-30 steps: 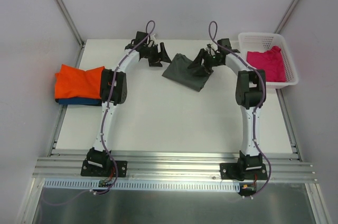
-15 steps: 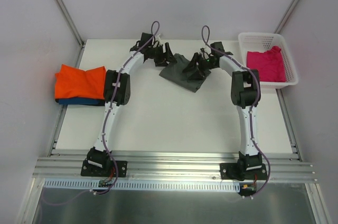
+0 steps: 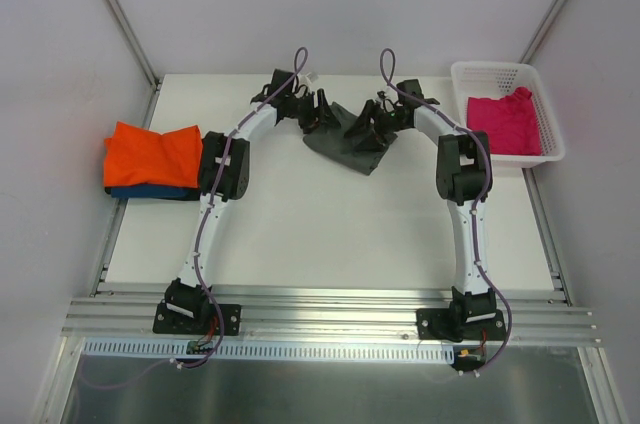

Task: Fold and stack the t-shirts
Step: Fold the tshirt, then neatly place the folded tshirt to the corner

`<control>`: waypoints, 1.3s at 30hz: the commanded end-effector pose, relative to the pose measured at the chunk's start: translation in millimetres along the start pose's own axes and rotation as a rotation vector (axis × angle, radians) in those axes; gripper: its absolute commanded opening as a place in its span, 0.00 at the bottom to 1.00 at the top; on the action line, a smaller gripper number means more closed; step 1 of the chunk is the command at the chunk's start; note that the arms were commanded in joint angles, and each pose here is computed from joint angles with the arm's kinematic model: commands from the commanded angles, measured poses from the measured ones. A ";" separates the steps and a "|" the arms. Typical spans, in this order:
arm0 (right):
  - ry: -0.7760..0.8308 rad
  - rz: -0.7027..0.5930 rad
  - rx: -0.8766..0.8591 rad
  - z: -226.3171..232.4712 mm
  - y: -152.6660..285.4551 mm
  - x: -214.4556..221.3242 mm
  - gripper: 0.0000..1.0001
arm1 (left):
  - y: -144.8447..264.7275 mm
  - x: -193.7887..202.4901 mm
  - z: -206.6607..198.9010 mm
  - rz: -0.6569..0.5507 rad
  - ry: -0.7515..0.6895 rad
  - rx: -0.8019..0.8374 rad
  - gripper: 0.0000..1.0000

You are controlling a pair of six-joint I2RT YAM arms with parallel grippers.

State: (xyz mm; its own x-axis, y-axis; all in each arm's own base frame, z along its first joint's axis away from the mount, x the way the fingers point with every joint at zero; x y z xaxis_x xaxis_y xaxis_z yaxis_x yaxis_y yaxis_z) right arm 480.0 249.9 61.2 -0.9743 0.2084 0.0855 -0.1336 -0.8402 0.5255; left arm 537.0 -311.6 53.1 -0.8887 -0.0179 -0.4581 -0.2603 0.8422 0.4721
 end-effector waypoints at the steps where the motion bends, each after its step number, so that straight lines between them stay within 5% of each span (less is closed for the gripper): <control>1: 0.036 0.000 -0.023 12.3 -4.4 -1.0 0.67 | -3.5 39.1 4.7 0.115 0.094 -0.011 0.58; 6: 0.034 0.004 -0.023 11.3 -5.6 0.0 0.67 | -2.4 53.2 -2.5 0.156 0.127 0.024 0.52; 10: 0.034 0.001 -0.020 11.9 -4.9 -0.1 0.67 | 1.5 57.1 -7.8 0.167 0.134 0.032 0.26; 11: 0.036 0.003 -0.021 12.8 -5.0 0.8 0.67 | 3.8 57.1 -7.4 0.165 0.139 0.027 0.07; 12: 0.039 0.003 -0.019 13.4 -5.2 1.3 0.67 | 8.5 58.3 -9.0 0.163 0.148 0.012 0.01; 20: 0.043 -0.008 -0.053 35.1 23.0 4.7 0.67 | 70.2 44.6 -14.8 0.102 0.100 -0.065 0.00; 30: 0.043 -0.149 -0.047 29.0 99.2 -24.8 0.67 | 212.4 47.4 -23.6 0.063 -0.031 -0.275 0.00; 39: 0.040 -0.173 -0.046 24.8 106.2 -32.7 0.67 | 285.5 61.7 -19.5 0.038 -0.070 -0.434 0.00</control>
State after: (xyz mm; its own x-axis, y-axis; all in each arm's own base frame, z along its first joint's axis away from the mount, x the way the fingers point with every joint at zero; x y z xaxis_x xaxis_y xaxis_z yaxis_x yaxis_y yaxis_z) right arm 508.1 155.2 108.7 -0.9318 0.3626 0.0121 -0.3060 -0.8035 0.5107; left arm 425.3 -98.9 168.8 -0.8712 0.0075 -0.4909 -0.3973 0.5767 0.7138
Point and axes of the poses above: each gripper's point midway between its finger pads, its own y axis back along the fingers, its own z axis along the line the jaws close on, x = y × z, the point moved 1 cm from there along y, back along the fingers, and after that the axes turned 8 degrees about -y, right-handed, at the moved point
